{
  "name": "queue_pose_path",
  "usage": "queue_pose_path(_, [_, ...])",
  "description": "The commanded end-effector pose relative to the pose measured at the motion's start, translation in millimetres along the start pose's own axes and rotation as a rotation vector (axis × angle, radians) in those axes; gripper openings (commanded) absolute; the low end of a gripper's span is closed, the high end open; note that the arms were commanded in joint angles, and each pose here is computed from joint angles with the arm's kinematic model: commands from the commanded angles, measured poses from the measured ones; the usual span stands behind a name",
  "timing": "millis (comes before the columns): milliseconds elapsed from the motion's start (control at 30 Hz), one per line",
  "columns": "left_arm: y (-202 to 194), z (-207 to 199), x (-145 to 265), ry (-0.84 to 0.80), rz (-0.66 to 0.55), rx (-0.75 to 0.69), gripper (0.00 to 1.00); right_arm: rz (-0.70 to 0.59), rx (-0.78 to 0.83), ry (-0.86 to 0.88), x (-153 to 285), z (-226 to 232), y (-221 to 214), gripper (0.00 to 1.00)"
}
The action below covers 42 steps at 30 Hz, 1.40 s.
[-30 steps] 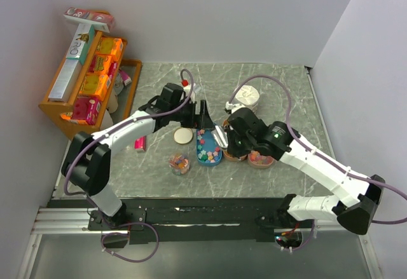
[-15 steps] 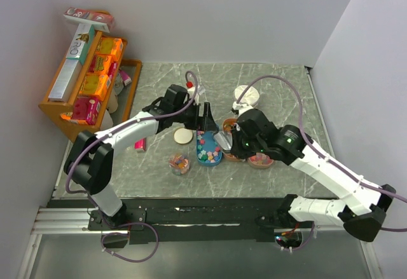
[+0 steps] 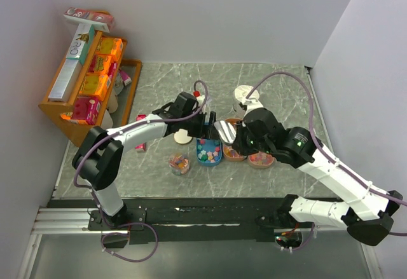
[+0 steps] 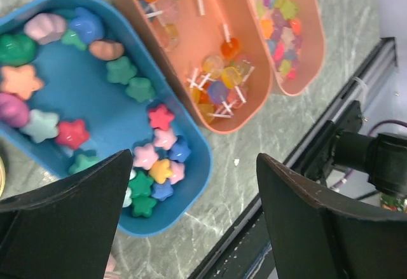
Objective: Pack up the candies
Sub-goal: Adjust the spatula, then scoop the fake candies from the storage box.
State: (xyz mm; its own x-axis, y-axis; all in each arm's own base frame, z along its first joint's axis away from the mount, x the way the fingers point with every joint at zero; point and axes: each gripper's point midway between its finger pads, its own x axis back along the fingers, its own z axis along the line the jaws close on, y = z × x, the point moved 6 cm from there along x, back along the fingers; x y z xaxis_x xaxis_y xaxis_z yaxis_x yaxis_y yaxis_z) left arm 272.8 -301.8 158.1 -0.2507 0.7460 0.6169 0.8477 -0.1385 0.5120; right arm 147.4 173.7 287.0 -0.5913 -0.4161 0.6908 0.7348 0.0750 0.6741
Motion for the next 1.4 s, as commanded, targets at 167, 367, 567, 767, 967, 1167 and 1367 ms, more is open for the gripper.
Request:
queue_pose_path(167, [20,0,13,0.102,-0.096,-0.011,0.87,0.011,-0.208,-0.196,18,-36,-5,0.0])
queue_pose_path(367, [22,3,18,0.142,-0.114,-0.024,0.88,0.248,-0.342,-0.334,3,-72,-28,0.0])
queue_pose_path(567, [23,2,31,0.177,-0.157,-0.043,0.93,0.435,-0.371,-0.388,-15,-97,-45,0.0])
queue_pose_path(767, [29,-2,49,0.21,-0.226,-0.065,0.99,0.499,-0.362,-0.45,-33,-117,-48,0.0])
queue_pose_path(967, [33,-1,59,0.249,-0.265,-0.071,0.96,0.542,-0.339,-0.422,-57,-129,-48,0.0])
queue_pose_path(1167, [35,0,62,0.277,-0.279,-0.074,0.96,0.615,-0.314,-0.424,-69,-136,-55,0.0])
queue_pose_path(1367, [35,3,62,0.295,-0.283,-0.073,0.97,0.602,-0.31,-0.478,-81,-146,-59,0.0])
